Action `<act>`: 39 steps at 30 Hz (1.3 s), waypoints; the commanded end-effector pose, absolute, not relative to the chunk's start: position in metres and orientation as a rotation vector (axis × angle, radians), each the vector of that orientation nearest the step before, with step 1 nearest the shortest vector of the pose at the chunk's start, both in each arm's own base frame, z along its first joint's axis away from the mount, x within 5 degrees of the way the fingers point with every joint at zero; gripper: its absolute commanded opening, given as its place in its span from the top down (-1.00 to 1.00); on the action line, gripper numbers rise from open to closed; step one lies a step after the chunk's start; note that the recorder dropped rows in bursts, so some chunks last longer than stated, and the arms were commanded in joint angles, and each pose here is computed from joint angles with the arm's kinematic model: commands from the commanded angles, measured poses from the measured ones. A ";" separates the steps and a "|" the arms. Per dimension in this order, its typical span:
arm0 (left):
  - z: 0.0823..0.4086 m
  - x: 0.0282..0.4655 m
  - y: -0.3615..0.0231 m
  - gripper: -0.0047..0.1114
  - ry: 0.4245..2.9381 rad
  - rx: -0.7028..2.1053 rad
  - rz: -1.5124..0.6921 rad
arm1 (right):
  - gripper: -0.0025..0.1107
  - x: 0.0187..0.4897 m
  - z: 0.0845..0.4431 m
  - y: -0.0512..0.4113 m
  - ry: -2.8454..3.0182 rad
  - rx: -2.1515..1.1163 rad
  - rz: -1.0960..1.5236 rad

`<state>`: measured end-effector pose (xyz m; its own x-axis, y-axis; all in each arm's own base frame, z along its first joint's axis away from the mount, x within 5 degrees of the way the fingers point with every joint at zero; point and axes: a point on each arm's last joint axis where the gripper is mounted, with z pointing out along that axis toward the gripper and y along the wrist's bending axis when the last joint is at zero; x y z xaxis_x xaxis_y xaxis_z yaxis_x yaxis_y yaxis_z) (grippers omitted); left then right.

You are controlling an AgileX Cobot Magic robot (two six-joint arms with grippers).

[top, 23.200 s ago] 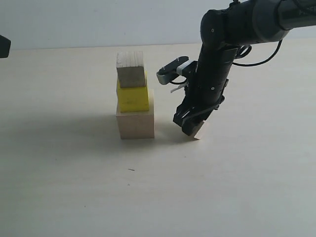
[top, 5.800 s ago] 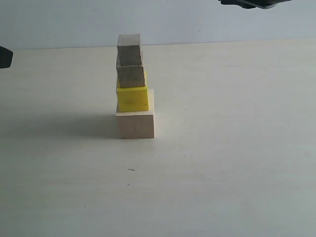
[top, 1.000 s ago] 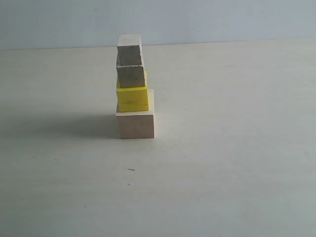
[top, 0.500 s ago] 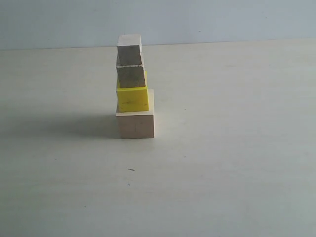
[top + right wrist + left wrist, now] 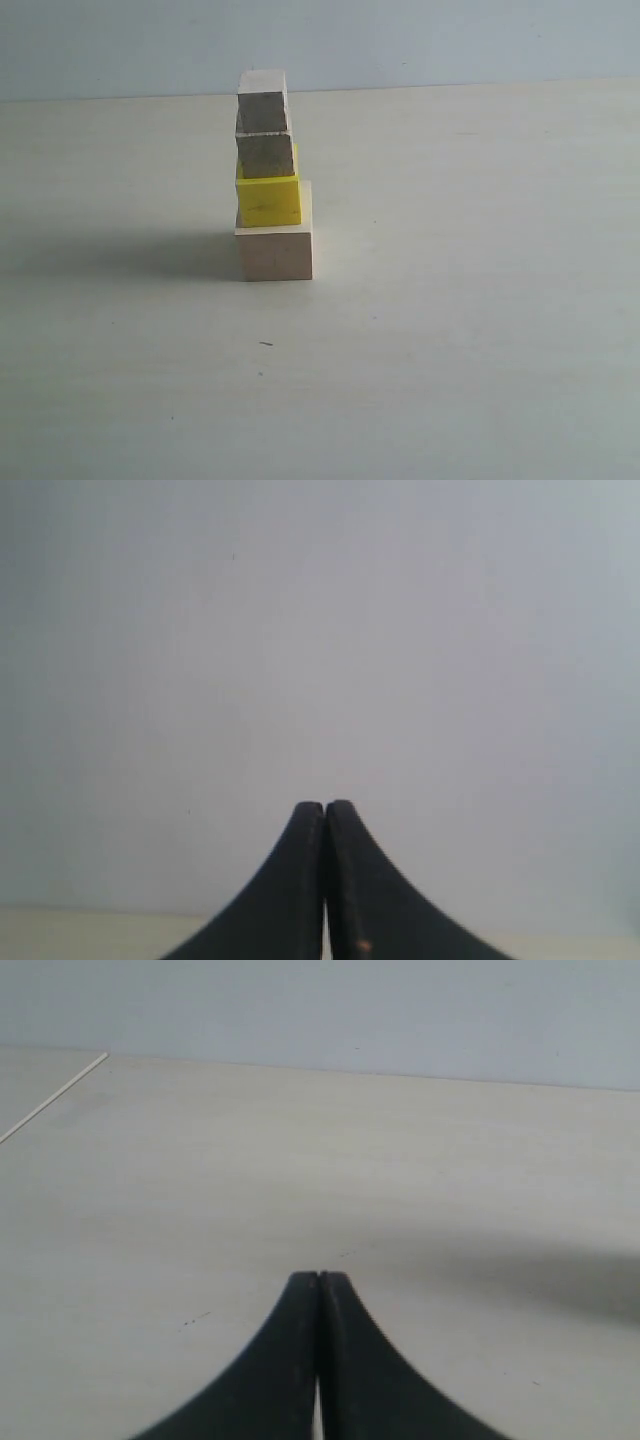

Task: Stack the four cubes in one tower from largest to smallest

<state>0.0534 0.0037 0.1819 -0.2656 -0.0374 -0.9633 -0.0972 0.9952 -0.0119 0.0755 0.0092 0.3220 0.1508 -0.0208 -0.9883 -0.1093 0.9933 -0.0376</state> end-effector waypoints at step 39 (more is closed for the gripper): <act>0.181 0.053 0.003 0.92 1.834 -0.091 0.055 | 0.96 0.056 0.185 0.007 1.800 -0.133 0.052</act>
